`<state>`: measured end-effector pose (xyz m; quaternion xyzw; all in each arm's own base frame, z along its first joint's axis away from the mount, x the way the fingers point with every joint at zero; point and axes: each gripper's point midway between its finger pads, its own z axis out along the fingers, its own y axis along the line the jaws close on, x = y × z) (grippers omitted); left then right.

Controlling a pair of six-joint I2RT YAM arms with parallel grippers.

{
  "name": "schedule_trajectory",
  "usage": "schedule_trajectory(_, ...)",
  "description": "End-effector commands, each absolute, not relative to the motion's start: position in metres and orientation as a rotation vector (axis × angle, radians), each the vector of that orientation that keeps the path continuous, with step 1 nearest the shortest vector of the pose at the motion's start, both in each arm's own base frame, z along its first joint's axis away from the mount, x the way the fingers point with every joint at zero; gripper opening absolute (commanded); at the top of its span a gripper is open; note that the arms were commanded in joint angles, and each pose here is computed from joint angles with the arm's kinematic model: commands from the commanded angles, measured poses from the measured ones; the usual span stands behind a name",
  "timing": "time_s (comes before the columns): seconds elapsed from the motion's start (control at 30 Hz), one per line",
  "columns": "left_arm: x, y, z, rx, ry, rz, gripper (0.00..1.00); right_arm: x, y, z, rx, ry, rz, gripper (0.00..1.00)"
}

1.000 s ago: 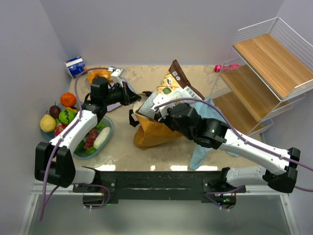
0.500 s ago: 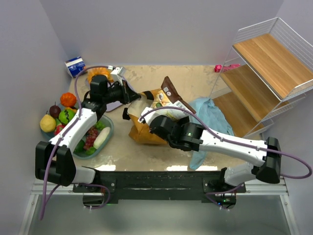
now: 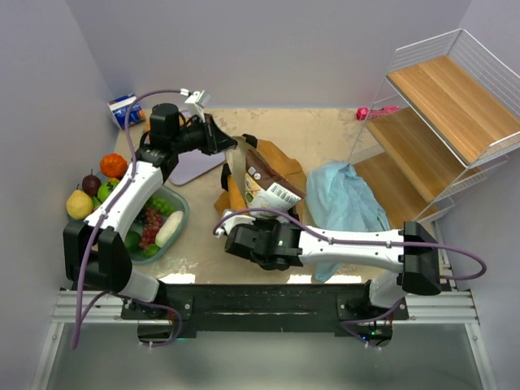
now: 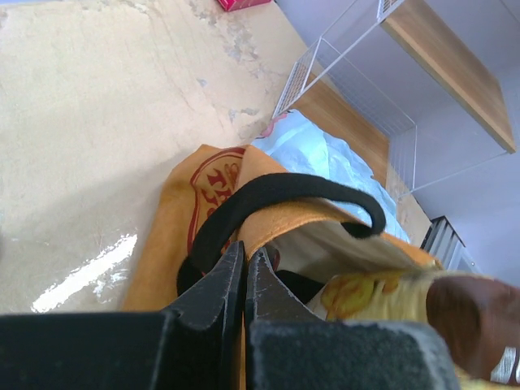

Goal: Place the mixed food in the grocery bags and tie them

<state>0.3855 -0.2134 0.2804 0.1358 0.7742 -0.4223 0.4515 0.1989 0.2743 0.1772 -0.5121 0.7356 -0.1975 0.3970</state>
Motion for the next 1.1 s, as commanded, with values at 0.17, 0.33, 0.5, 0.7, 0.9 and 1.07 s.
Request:
schedule_trajectory(0.17,0.387,-0.216,0.327,0.417,1.756,-1.079,0.0,0.178,0.29,0.15,-1.625,1.842,-0.494,0.0)
schedule_trajectory(0.33,0.366,-0.215,0.345,0.462,1.69,-1.08,0.0,0.175,0.292,0.137,-1.68,1.92,-0.463,0.0)
schedule_trajectory(0.5,0.352,-0.21,0.355,0.476,1.67,-1.051,0.0,0.189,0.286,0.142,-1.57,2.098,-0.322,0.0)
schedule_trajectory(0.7,0.329,-0.213,0.358,0.51,1.676,-1.124,0.0,0.207,0.289,0.152,-1.472,2.124,-0.252,0.0)
schedule_trajectory(0.9,0.339,-0.211,0.35,0.464,1.714,-1.107,0.0,0.219,0.317,0.194,-1.332,2.082,-0.078,0.36)
schedule_trajectory(1.07,0.359,-0.208,0.339,0.384,1.775,-1.069,0.0,0.206,0.323,0.228,-1.242,2.092,0.087,0.68)
